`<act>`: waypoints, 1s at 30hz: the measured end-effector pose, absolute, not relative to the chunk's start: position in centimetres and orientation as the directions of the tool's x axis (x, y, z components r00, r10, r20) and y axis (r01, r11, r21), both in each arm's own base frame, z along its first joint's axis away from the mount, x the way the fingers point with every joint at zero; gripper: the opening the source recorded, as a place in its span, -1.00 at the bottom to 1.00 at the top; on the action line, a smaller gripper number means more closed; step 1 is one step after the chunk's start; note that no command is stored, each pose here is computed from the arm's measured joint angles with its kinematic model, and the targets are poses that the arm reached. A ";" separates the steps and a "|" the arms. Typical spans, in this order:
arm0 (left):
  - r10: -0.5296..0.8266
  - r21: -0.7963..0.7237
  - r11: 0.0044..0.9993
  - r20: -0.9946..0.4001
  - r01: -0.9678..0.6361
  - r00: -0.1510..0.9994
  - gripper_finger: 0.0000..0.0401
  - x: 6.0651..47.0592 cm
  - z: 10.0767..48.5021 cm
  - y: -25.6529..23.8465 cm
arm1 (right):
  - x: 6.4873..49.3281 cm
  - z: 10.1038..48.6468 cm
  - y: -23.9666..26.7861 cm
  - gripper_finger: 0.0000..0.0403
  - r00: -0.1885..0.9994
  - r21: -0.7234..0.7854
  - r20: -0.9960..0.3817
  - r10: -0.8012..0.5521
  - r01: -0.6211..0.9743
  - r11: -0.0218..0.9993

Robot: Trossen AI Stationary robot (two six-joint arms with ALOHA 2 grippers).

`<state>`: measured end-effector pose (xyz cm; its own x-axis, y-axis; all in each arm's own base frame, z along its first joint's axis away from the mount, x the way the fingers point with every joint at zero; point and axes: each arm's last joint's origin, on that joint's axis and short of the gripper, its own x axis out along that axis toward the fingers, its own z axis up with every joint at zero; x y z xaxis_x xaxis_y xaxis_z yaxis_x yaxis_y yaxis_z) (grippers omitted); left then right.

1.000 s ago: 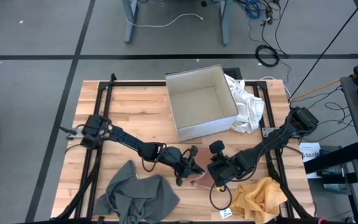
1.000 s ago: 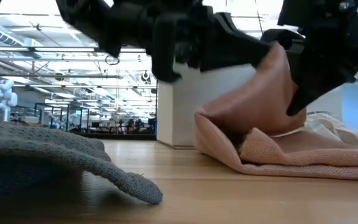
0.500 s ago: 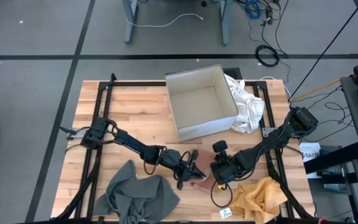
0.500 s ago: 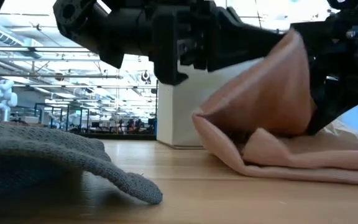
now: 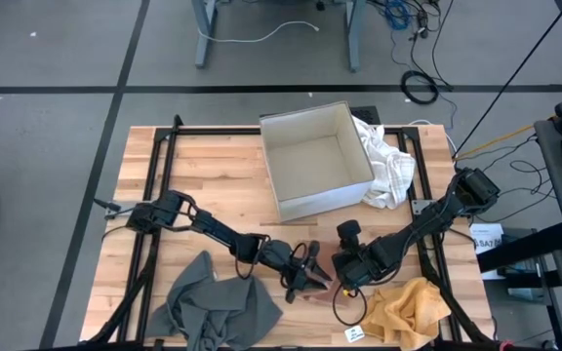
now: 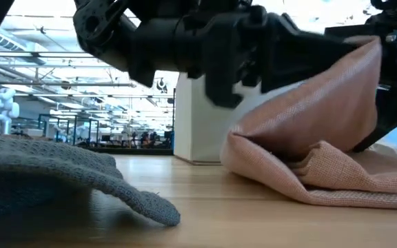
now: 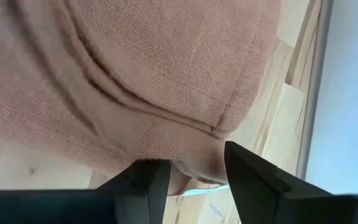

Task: Fold towel
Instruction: Fold the brown towel

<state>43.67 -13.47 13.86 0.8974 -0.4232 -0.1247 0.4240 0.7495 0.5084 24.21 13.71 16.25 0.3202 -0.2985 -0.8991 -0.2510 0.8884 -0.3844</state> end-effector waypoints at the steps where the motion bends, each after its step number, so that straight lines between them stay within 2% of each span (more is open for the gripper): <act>1: -0.424 0.510 0.751 -0.115 0.419 0.899 -0.33 43.8 14.2 -13.6 | 24.2 16.3 13.7 -0.30 0.318 -0.383 -0.900 -0.299 -0.245 0.891; 7: -0.421 0.506 0.765 -0.075 0.399 0.904 -0.15 44.4 15.3 -13.8 | 23.6 16.2 13.5 -0.30 0.261 -0.372 -0.913 -0.313 -0.221 0.902; 12: -0.398 0.471 0.794 -0.078 0.385 0.914 -0.08 44.5 15.4 -13.8 | 22.7 16.2 13.1 -0.30 0.179 -0.388 -0.916 -0.360 -0.161 0.907; 17: -0.284 0.477 0.812 -0.181 0.336 0.942 -0.07 44.4 14.4 -13.8 | 21.9 16.4 13.5 -0.30 0.148 -0.403 -0.911 -0.384 -0.135 0.905; 20: -0.271 0.469 0.801 -0.272 0.373 0.923 -0.07 44.2 13.5 -13.7 | 21.7 17.1 14.2 -0.30 0.151 -0.406 -0.910 -0.386 -0.141 0.903; 23: -0.263 0.454 0.792 -0.347 0.407 0.900 -0.07 44.0 12.7 -13.7 | 21.7 18.2 14.8 -0.30 0.166 -0.431 -0.898 -0.408 -0.143 0.891; 26: -0.262 0.429 0.806 -0.360 0.408 0.896 -0.07 43.9 12.6 -13.7 | 22.0 19.1 15.6 -0.30 0.214 -0.436 -0.890 -0.404 -0.135 0.890; 30: -0.265 0.413 0.815 -0.359 0.407 0.895 -0.07 43.9 12.6 -13.7 | 23.6 19.6 17.1 -0.30 0.371 -0.337 -0.887 -0.276 -0.111 0.935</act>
<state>43.94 -13.65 12.62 0.8949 -0.2651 -0.3589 0.4069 0.8149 0.4128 23.63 17.08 19.59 0.3713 -0.2758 -0.8866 -0.1113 0.9348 -0.3374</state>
